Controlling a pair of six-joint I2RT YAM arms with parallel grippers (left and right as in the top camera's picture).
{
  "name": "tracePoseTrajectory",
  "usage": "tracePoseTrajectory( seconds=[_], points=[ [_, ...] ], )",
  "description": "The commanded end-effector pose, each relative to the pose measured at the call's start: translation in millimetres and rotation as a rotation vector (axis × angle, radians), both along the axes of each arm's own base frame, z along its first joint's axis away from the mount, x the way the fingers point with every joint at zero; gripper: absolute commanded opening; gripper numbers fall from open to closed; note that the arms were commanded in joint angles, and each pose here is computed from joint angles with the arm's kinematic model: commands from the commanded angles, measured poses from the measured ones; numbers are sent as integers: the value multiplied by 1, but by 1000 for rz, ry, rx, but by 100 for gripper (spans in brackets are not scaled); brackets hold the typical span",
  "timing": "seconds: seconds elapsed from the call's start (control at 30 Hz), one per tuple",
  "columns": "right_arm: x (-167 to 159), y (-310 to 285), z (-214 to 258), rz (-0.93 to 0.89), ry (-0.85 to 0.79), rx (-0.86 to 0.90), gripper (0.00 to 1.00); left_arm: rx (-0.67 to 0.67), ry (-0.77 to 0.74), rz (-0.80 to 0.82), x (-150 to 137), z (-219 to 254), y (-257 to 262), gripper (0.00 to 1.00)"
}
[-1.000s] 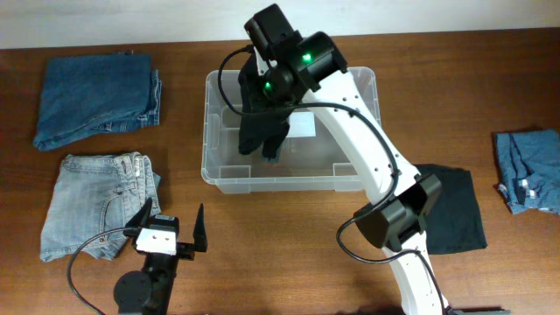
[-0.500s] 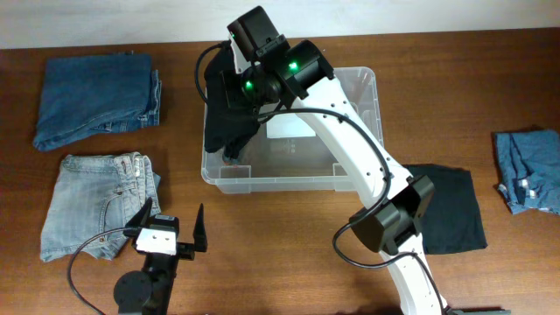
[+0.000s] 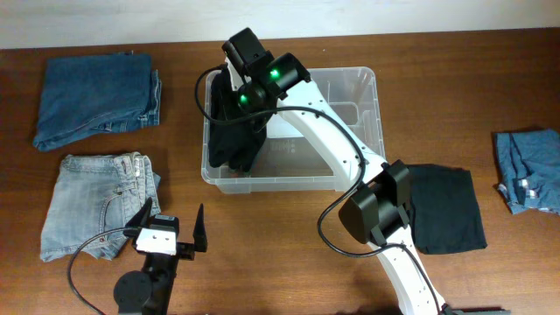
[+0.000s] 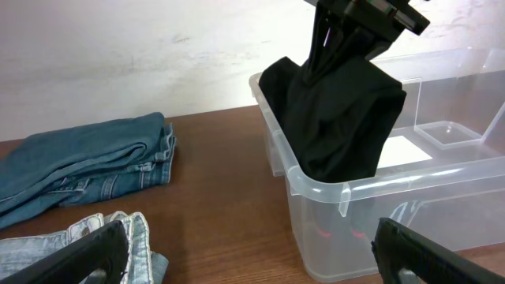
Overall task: Pack container
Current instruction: 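Lift the black garment and carry it over the clear bin, then lower the black garment into the bin's left side and release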
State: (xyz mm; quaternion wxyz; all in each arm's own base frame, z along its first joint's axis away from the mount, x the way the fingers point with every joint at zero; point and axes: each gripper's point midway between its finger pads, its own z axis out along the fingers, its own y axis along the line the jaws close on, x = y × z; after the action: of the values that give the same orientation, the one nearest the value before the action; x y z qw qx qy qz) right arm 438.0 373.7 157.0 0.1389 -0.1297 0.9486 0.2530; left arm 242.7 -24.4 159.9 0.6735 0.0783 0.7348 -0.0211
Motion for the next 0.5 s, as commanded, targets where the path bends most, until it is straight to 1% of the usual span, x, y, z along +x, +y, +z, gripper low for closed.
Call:
tracePoseTrajectory(
  seconds=[0.0, 0.17, 0.23, 0.33, 0.47],
  points=[
    [-1, -2, -2, -6, 6, -10, 4, 8, -1, -10, 0, -1, -1, 99],
    [0, -30, -28, -62, 17, -166, 4, 8, -1, -10, 0, -1, -1, 99],
    [0, -40, -34, -81, 20, -215, 4, 8, -1, -10, 0, -1, -1, 99],
    [4, -69, -40, -134, 8, -337, 5, 8, -1, -10, 0, -1, -1, 99],
    [7, -88, -43, -143, 15, -389, 5, 8, -1, -10, 0, -1, -1, 99]
  ],
)
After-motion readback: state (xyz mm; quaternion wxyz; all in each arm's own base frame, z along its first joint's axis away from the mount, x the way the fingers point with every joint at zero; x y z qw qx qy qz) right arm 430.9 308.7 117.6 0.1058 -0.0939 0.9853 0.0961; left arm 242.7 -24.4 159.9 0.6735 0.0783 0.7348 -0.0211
